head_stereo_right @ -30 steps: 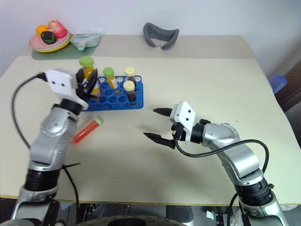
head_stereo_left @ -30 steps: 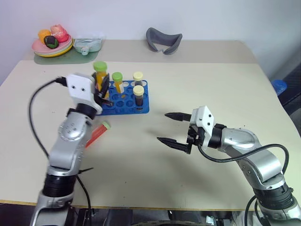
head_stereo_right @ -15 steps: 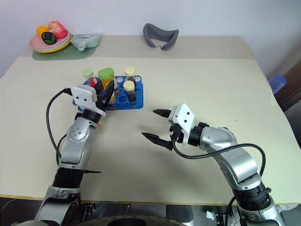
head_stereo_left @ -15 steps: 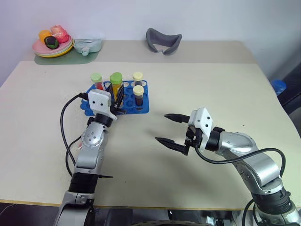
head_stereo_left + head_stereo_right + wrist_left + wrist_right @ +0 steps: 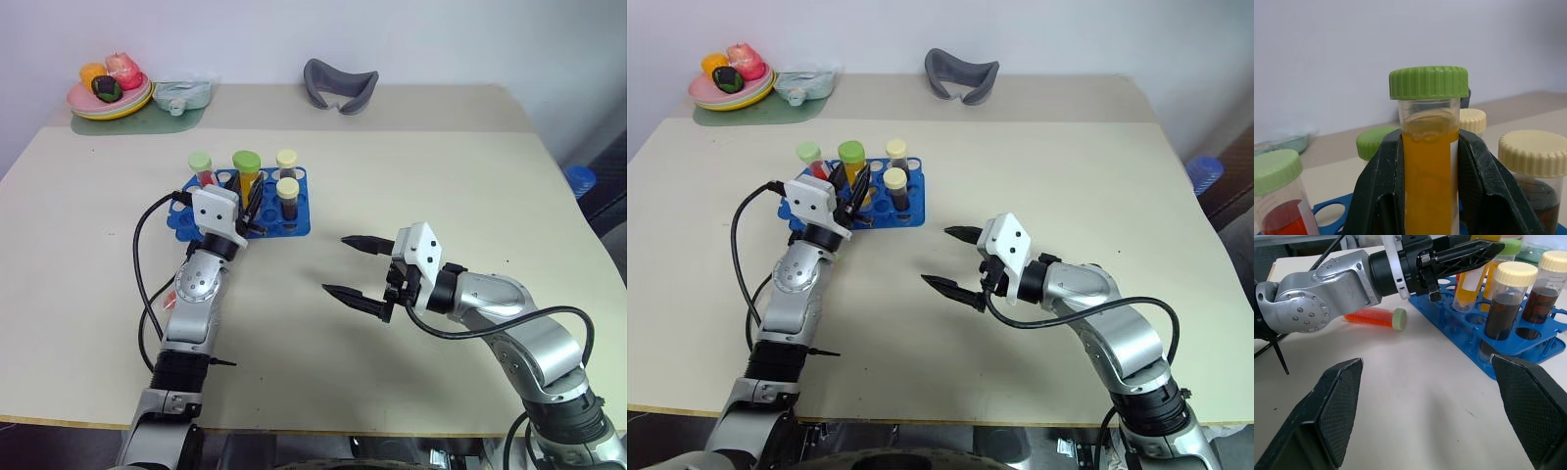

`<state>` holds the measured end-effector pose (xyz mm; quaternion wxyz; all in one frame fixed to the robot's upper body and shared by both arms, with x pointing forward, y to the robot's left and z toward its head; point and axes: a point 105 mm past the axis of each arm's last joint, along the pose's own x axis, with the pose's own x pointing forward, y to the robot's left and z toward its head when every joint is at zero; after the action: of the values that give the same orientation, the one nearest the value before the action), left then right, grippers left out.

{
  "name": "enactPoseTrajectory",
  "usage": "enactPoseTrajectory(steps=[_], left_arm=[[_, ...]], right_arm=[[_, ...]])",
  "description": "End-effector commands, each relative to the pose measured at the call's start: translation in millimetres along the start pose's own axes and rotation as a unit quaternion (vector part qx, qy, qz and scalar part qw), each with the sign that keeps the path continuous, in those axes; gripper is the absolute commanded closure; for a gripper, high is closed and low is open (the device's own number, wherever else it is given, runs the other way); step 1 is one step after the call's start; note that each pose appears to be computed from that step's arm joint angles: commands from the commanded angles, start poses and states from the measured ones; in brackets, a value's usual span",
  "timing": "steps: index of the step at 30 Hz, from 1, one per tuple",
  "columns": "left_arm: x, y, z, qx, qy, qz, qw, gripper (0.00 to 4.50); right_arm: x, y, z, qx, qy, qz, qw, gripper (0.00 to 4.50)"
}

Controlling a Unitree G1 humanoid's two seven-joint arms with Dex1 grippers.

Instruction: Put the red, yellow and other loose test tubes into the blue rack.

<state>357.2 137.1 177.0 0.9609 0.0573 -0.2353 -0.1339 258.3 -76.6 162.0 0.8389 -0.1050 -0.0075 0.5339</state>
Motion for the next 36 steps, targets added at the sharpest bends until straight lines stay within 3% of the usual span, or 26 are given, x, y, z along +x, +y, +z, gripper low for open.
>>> enactPoseTrajectory(steps=[1, 13, 36], left_arm=[[-2.9, 5.5, 6.5, 0.005, -0.012, 0.014, 1.0, 3.66], [-5.2, -0.4, 6.8, -0.034, -0.009, 0.01, 0.999, 3.66], [1.6, -0.3, 1.6, -0.024, -0.027, 0.019, 0.999, 3.66]], right_arm=[[1.7, 8.2, 12.6, -0.016, -0.021, 0.013, 1.0, 0.22], [3.3, 10.0, 12.2, -0.014, -0.022, 0.018, 1.0, 0.22], [3.8, 11.7, 12.2, -0.012, -0.022, 0.022, 0.999, 0.22]])
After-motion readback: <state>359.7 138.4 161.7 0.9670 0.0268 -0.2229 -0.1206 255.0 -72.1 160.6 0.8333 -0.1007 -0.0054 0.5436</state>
